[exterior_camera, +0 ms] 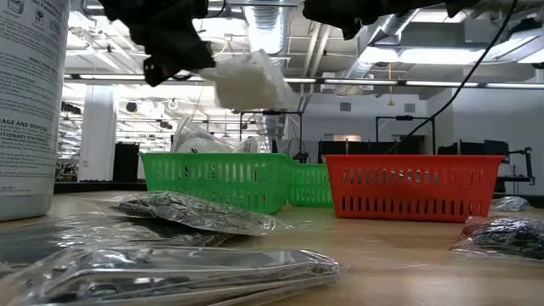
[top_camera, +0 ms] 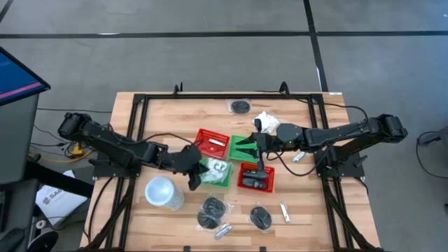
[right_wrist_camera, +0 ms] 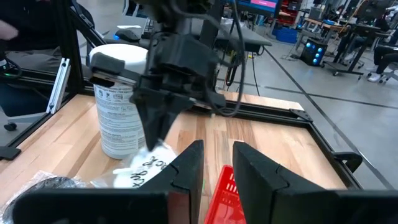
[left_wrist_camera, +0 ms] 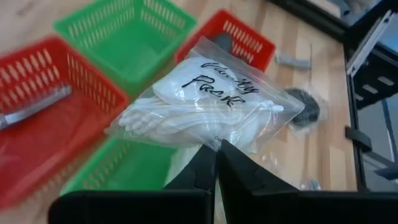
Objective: Pick & Place Travel size toiletries
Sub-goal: Put the white cotton pack into the bottom left green bin
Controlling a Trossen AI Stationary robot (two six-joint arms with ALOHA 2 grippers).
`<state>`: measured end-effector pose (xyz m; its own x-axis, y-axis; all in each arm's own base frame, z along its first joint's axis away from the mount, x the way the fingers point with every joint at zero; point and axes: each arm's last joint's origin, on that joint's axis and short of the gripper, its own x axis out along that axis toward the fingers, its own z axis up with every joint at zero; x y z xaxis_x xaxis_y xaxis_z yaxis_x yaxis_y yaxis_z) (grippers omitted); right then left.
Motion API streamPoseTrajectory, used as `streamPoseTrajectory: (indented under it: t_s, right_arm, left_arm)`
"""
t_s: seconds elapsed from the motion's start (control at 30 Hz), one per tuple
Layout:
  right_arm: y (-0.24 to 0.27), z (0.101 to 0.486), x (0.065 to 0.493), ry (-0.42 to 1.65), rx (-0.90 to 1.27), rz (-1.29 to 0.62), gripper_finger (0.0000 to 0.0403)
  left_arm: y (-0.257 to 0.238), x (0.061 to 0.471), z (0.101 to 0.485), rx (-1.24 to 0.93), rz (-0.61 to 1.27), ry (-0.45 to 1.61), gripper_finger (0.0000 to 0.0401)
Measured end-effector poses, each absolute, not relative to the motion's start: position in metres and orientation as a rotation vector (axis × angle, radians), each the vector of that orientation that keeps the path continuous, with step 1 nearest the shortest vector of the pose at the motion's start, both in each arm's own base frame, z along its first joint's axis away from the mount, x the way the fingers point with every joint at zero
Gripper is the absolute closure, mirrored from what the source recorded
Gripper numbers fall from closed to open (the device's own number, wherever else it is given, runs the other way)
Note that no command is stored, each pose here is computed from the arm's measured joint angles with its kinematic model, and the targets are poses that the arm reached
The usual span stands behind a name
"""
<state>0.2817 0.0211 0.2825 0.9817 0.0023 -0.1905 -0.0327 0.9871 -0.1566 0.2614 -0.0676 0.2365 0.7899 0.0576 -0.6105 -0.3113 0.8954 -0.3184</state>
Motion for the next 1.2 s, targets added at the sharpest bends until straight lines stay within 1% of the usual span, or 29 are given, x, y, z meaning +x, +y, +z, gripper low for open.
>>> streamPoseTrajectory:
  t_s: [0.17,0.57,1.2]
  right_arm:
    - [0.021,0.283,0.282,0.191,-0.152,0.017,0.0326]
    - [0.021,0.282,0.282,0.194,-0.145,0.016,0.0326]
    - [0.021,0.282,0.282,0.195,-0.145,0.016,0.0326]
  left_arm:
    - [-0.072,0.257,0.233,-0.465,0.226,0.68,0.0401]
    - [-0.073,0.256,0.232,-0.52,0.244,0.687,0.0401]
    - [-0.084,0.251,0.228,-0.592,0.224,0.741,0.0393]
